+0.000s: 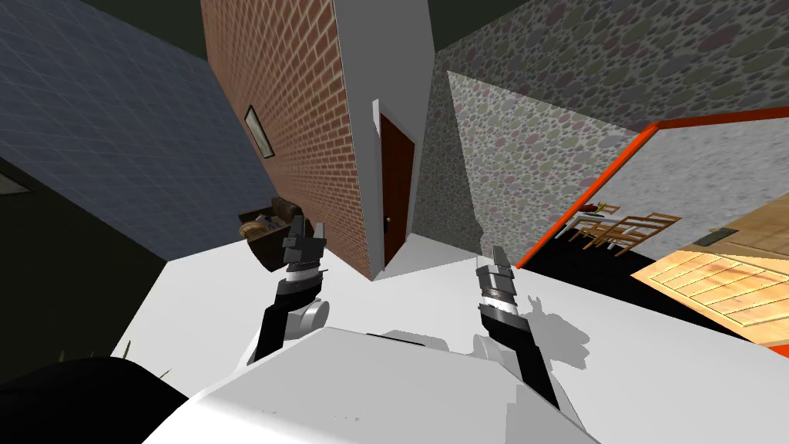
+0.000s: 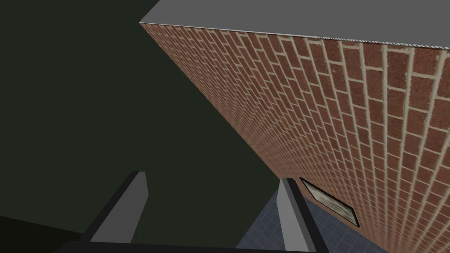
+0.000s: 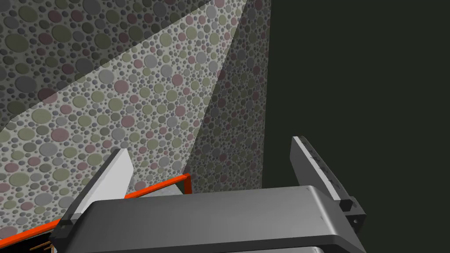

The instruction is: Pull the door open

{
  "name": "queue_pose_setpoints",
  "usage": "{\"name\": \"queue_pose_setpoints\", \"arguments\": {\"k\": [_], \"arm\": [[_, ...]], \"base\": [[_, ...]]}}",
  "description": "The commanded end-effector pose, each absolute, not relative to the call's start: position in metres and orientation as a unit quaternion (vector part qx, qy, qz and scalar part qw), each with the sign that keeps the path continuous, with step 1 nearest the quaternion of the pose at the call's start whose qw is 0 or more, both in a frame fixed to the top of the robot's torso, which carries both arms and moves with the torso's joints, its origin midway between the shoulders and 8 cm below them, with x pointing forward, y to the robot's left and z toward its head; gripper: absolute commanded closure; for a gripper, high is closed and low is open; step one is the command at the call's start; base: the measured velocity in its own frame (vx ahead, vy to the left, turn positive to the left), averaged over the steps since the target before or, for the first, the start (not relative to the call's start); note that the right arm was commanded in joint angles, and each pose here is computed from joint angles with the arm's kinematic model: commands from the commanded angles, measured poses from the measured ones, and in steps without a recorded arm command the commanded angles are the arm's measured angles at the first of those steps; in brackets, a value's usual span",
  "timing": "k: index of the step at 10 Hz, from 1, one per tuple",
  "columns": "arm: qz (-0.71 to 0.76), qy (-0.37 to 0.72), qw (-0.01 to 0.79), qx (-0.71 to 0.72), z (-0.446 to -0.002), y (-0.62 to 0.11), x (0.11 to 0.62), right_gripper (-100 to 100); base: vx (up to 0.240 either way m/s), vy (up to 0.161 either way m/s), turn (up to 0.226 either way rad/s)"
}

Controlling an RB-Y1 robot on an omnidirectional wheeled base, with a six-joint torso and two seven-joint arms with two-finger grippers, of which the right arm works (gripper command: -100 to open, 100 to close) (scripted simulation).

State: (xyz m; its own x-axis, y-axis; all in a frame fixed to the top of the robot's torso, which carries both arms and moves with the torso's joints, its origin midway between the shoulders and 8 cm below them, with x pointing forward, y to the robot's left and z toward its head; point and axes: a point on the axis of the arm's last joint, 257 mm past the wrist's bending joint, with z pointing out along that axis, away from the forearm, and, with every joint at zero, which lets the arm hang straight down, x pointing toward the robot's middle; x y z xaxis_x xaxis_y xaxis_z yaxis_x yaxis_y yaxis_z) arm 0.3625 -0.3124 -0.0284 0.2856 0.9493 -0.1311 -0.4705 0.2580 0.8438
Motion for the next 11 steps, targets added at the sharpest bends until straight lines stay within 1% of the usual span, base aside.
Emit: {"name": "queue_pose_setpoints", "arguments": {"k": [1,7,11], "arm": [[0.485,0.355,0.721,0.345,-0.037,-0.306,0.371,-100],[0.452,0.415,0.727,0.307,-0.067,-0.284,0.397,-100],[0.428,0.454,0.731,0.277,-0.089,-0.269,0.414,-100]], "base": [[0.094,-0.006,0.14],[0.164,-0.041,0.143],[0.127,-0.052,0.163]]}}
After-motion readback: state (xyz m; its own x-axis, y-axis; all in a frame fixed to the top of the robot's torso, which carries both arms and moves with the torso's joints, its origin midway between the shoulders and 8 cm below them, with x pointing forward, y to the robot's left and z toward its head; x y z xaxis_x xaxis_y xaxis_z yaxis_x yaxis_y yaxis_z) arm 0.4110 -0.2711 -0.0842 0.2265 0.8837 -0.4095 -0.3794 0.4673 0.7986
